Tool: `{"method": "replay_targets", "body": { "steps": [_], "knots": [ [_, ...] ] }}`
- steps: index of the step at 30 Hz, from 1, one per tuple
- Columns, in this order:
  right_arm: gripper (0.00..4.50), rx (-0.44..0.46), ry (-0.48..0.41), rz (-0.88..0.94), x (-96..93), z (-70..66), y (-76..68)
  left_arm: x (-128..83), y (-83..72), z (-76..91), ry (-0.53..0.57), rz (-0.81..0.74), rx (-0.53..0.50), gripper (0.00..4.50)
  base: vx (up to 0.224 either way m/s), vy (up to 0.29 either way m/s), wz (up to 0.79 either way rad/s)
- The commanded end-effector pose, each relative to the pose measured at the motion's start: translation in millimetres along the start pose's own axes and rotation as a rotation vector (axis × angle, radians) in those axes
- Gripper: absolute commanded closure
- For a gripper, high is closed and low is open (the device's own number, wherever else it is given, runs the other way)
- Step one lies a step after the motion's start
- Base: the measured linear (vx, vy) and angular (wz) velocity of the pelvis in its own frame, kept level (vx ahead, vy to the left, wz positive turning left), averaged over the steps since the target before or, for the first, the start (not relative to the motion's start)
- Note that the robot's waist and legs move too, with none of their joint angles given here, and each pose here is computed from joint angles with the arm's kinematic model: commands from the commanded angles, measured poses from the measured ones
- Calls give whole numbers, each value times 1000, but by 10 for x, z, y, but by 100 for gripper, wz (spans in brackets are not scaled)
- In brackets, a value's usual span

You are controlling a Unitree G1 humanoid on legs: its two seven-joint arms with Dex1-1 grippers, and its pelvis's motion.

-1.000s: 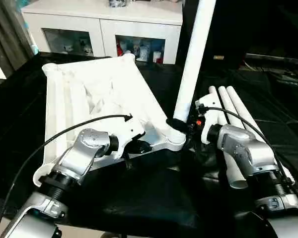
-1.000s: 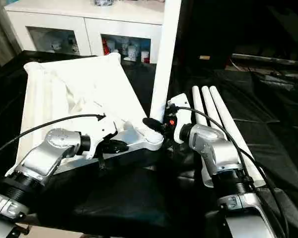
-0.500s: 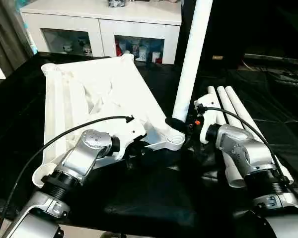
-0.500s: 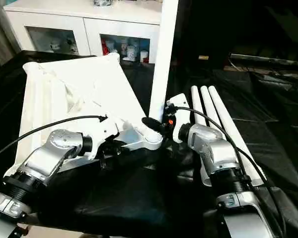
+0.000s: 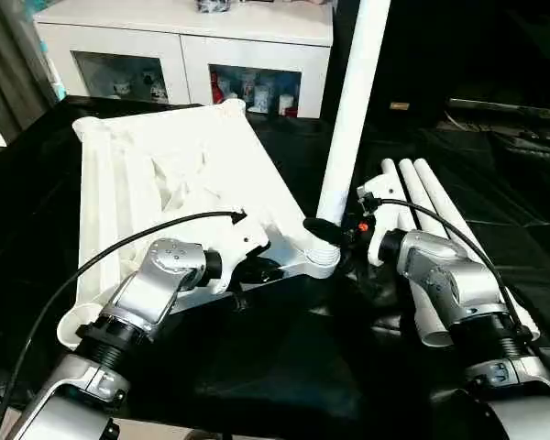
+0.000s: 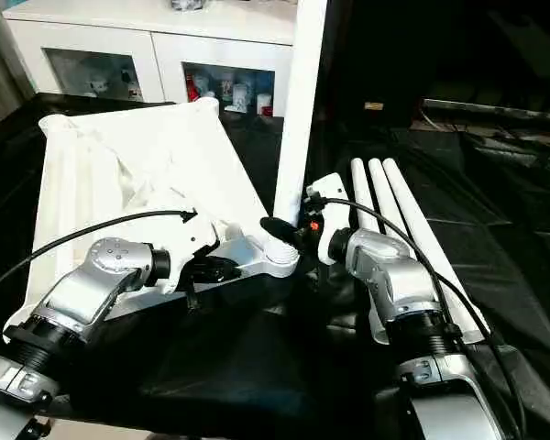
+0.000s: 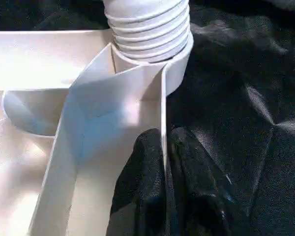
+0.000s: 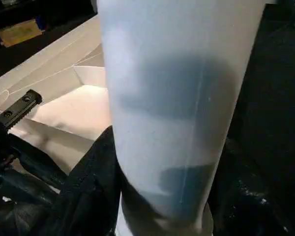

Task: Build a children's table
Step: Insert table leg to table base

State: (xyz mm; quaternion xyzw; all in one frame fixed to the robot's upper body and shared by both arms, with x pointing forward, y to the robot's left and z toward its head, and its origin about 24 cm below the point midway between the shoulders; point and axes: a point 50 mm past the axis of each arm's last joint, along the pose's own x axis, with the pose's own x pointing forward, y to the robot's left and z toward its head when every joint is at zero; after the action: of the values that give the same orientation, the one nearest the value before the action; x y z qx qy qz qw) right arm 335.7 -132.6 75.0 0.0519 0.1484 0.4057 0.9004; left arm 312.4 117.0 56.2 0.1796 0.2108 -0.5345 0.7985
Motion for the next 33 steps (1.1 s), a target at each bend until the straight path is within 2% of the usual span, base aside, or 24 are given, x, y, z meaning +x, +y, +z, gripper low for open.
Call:
{"method": "replay_targets", "body": {
  "steps": [1, 4, 5, 9, 26, 30, 33],
  "knots": [
    [259, -8, -2, -8, 8, 31, -23, 5, -25, -29, 30, -17, 17, 408, 0, 0, 0],
    [259, -8, -2, -7, 8, 32, -22, 1, -23, -35, 32, -16, 10, 408, 0, 0, 0],
    [259, -8, -2, -7, 7, 31, -21, 0, -23, -35, 31, -16, 8, 425, 0, 0, 0],
    [259, -7, -2, -7, 8, 28, -20, -6, -23, -32, 24, -19, -6, 448, 0, 0, 0],
    [259, 3, -5, -6, 50, 9, 1, -24, -29, 23, -38, -25, -35, 450, 0, 0, 0],
    [259, 22, -9, -14, 52, -43, 2, -20, -23, 30, -45, -16, -40, 450, 0, 0, 0],
    [259, 82, -34, -53, 3, -147, -38, -20, -11, 37, -50, -6, -43, 450, 0, 0, 0]
  ]
}}
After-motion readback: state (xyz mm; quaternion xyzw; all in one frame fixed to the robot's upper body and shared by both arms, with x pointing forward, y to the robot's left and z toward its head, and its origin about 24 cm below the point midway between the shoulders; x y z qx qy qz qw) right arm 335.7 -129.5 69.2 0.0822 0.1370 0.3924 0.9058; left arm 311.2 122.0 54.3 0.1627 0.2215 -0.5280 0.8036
